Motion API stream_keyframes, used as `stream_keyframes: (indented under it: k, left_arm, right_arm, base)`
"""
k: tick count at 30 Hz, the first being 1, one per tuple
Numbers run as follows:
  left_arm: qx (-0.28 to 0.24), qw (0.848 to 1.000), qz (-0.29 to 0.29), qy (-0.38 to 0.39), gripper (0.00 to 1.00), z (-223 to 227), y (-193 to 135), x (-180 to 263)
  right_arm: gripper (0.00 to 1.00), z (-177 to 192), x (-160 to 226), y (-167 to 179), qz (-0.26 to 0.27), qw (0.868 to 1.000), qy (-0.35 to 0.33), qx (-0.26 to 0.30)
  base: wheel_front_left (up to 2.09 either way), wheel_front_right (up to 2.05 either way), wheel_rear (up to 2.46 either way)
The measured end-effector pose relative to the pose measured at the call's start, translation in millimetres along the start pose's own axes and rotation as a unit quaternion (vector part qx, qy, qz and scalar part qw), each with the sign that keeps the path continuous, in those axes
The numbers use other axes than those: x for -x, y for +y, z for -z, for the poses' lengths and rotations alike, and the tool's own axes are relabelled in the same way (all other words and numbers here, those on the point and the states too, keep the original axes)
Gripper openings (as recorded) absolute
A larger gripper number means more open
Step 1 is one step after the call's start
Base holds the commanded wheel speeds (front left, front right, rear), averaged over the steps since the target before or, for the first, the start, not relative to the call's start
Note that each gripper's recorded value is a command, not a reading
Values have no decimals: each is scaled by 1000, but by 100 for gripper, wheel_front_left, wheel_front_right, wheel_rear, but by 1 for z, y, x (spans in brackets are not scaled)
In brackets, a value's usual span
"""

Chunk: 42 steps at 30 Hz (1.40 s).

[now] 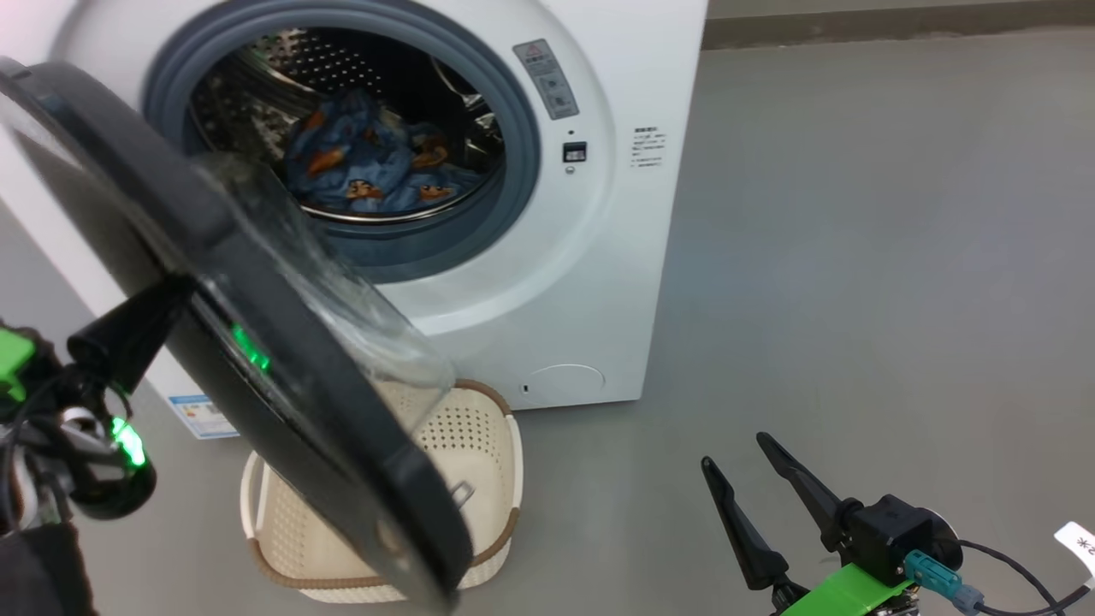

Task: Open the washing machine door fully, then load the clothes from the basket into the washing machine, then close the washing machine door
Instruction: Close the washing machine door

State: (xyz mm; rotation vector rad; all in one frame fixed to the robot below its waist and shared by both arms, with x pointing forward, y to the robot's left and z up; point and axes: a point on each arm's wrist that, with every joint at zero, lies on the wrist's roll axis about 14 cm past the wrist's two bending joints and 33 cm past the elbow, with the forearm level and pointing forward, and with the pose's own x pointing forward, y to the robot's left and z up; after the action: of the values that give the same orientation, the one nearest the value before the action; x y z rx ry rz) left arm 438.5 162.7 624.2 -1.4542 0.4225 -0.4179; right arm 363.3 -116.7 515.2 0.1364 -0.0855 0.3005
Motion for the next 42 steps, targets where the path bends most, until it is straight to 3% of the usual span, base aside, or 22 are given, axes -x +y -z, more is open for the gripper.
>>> stream_keyframes:
  k: [9, 26, 29, 33, 34, 36, 37, 42]
  left_arm:
    - [2, 999, 39, 22, 0, 23, -11, -44]
    - [16, 998, 52, 14, 0, 31, -6, -69]
    - [-5, 999, 48, 7, 0, 30, -5, -70]
    - [-74, 996, 31, -25, 1, 19, -3, -67]
    - [-103, 994, 23, -34, 26, 15, 0, -64]
    - [-141, 989, 10, -53, 61, 8, 6, -57]
    - [-173, 983, 2, -61, 100, 7, 10, -52]
    - [-298, 950, -35, -89, 100, 4, 30, -29]
  right_arm:
    - [100, -2, 8, -15, 26, 1000, -2, 3]
    - [100, -4, 13, -23, 37, 999, -2, 8]
    - [100, -3, 13, -23, 36, 999, -2, 8]
    - [100, -4, 13, -22, 36, 999, -3, 8]
    - [100, -4, 13, -22, 36, 999, -3, 8]
    - [100, -5, 12, -23, 36, 999, -5, 8]
    - [100, -6, 12, -23, 37, 999, -5, 9]
    - [100, -8, 12, -27, 41, 999, -8, 10]
  base:
    - [0, 0, 0]
    - [0, 0, 0]
    - [0, 0, 0]
    - [0, 0, 0]
    - [0, 0, 0]
    - [0, 0, 0]
    - [0, 0, 0]
    - [0, 0, 0]
